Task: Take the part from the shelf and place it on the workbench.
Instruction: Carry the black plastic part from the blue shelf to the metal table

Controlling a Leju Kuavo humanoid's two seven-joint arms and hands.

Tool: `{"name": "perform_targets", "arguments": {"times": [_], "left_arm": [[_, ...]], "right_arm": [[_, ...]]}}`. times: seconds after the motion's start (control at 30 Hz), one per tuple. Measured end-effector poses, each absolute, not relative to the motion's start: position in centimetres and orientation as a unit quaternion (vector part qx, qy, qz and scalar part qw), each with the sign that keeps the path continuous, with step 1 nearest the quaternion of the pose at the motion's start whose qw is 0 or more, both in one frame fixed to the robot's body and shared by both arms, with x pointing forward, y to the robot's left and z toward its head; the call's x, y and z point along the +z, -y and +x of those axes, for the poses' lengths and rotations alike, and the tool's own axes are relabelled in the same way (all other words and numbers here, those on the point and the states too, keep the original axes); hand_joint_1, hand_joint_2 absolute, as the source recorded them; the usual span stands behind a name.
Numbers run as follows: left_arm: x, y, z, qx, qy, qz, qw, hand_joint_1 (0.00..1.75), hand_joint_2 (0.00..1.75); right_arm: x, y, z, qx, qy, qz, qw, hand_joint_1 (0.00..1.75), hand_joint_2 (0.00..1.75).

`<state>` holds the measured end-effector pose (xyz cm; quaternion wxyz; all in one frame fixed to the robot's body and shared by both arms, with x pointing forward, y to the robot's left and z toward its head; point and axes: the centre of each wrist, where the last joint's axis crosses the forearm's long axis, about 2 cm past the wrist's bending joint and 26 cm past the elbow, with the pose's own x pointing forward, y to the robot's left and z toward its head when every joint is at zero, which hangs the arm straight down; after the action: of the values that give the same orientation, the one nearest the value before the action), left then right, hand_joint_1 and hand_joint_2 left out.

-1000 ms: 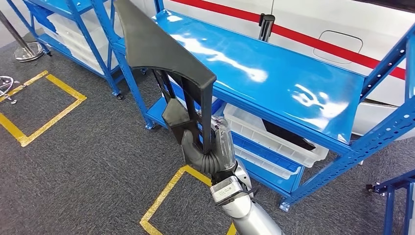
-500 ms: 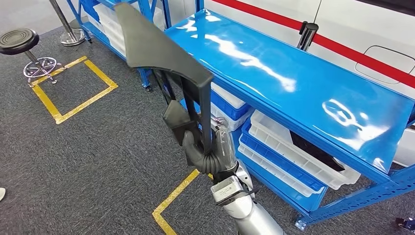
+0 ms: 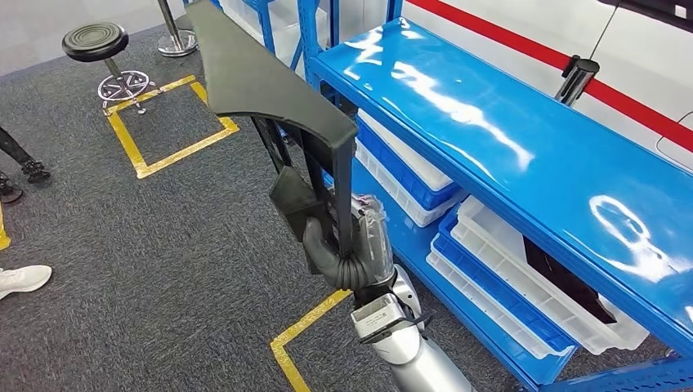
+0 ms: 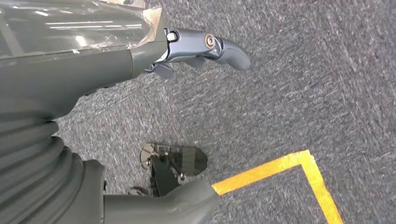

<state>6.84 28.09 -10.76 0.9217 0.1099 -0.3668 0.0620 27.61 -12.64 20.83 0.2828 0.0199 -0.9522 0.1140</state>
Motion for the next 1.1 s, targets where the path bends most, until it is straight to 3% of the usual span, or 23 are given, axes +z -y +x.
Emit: {"name": "perform_targets", "arguments": {"times": [1.1], "left_arm": [[-10.76,-28.18,6.96,0.075,0.375,0.090,0.919,0.00,1.75]], "right_arm": [[20.17,12.80,27.18,0.110,0.954,0.019,0.280,1.75,1.75]]}}
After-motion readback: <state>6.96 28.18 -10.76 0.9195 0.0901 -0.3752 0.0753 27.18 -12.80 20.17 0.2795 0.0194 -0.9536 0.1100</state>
